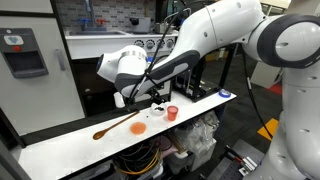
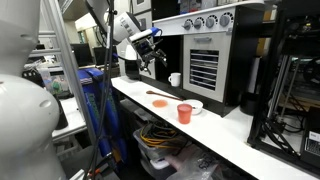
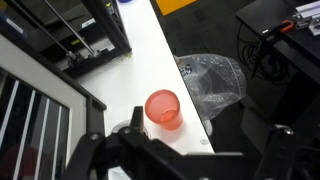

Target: Use the wooden spoon to mix the contents of the white bowl

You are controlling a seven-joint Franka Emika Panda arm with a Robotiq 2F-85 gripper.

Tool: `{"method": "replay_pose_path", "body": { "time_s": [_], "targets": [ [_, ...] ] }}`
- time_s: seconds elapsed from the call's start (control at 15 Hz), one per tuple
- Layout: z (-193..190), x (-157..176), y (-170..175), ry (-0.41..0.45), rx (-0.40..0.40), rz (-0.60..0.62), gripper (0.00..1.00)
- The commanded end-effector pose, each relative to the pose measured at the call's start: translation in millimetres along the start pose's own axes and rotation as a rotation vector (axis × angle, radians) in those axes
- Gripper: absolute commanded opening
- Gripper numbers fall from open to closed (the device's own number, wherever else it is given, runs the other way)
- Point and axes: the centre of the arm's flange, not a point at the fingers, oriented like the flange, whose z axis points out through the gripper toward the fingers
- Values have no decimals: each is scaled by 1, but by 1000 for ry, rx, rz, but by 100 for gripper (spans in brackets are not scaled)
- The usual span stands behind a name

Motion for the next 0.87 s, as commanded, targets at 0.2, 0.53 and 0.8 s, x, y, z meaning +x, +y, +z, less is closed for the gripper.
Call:
{"method": "replay_pose_path", "body": {
  "time_s": [0.2, 0.53, 0.8],
  "targets": [
    [28, -68, 1, 114, 9, 211, 100],
    [40, -94, 4, 235, -84, 272, 100],
    [30, -88, 11, 237, -68, 265, 100]
  ]
}}
